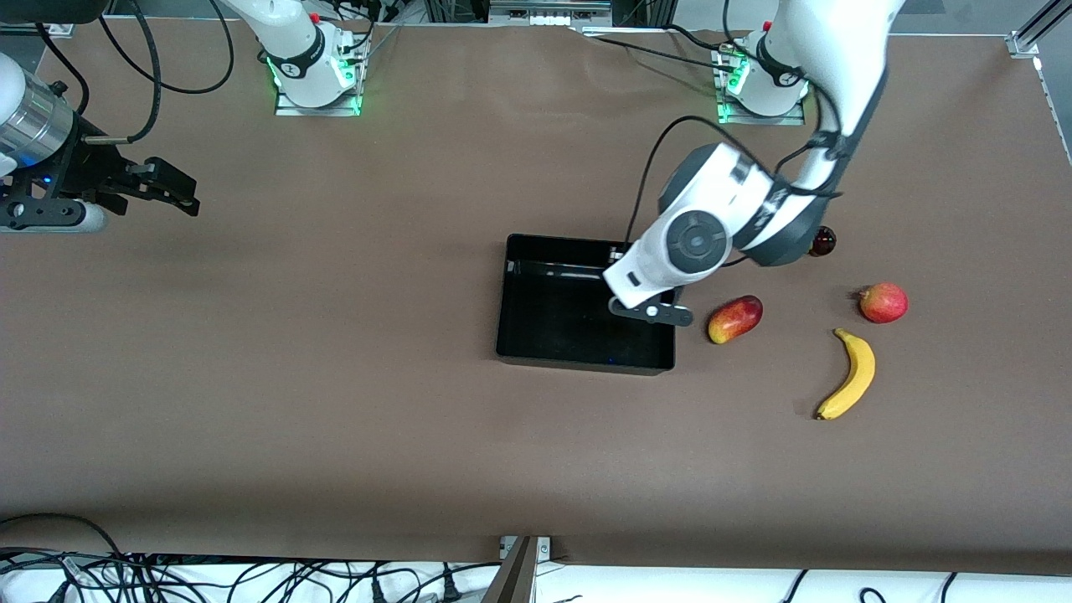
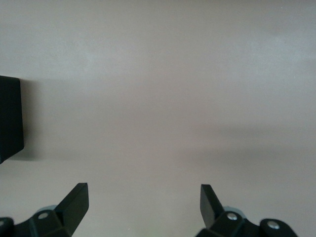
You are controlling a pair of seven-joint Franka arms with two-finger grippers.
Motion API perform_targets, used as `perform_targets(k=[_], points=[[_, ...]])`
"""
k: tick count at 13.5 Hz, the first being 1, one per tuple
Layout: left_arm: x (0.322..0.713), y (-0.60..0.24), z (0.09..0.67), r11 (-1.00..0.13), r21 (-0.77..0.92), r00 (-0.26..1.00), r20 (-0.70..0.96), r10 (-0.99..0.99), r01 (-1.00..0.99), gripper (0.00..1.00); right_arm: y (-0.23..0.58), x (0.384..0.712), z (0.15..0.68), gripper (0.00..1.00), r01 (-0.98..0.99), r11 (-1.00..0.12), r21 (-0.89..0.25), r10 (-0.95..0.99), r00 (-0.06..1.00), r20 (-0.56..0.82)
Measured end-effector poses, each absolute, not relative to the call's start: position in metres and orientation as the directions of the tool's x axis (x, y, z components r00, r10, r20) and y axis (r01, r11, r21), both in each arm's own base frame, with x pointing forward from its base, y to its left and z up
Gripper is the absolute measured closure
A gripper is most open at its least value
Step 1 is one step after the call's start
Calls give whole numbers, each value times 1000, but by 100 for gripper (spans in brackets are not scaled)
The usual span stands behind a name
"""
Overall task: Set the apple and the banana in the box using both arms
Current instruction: 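Carry the apple over the black box and open the left gripper, then move the left gripper to the yellow banana and lower it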
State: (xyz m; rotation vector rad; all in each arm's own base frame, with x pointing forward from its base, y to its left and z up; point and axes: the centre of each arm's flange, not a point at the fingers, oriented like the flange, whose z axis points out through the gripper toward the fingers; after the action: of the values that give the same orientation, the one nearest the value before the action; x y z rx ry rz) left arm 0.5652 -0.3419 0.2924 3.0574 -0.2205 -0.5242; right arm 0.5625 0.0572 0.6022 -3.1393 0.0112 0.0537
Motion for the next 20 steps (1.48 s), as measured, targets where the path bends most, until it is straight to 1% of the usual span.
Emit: perform_targets(k=[4, 8, 10, 11, 12, 14, 16, 18, 20], points=[[567, -337, 234, -992, 49, 915, -385, -125, -115, 30, 57, 563, 601, 0, -7, -1000, 2, -7, 999, -35], [560, -343, 212, -991, 44, 900, -415, -132, -124, 30, 56, 566, 599, 0, -9, -1000, 4, -9, 999, -33], [563, -343, 214, -991, 46, 902, -412, -131, -123, 15, 56, 566, 599, 0, -10, -1000, 4, -10, 999, -31], [567, -343, 220, -992, 49, 905, -405, -130, -120, 5, 56, 566, 599, 0, -10, -1000, 3, -10, 1000, -29], [572, -342, 228, -992, 52, 911, -393, -127, -115, 0, 56, 566, 600, 0, -9, -1000, 3, -10, 1000, -28], [586, -337, 260, -993, 61, 930, -348, -119, -104, 0, 56, 567, 600, 0, -9, -1000, 3, -9, 1000, -27], [606, -315, 312, -996, 49, 945, -318, -83, -71, 0, 57, 567, 600, 0, -8, -1000, 3, -8, 1000, -26], [634, -248, 358, -1000, -9, 949, -315, -22, -26, 0, 57, 567, 600, 0, -8, -1000, 3, -8, 1000, -26], [659, -167, 367, -994, -28, 946, -310, -91, -105, 0, 57, 567, 600, 0, -8, -1000, 3, -8, 1000, -25]])
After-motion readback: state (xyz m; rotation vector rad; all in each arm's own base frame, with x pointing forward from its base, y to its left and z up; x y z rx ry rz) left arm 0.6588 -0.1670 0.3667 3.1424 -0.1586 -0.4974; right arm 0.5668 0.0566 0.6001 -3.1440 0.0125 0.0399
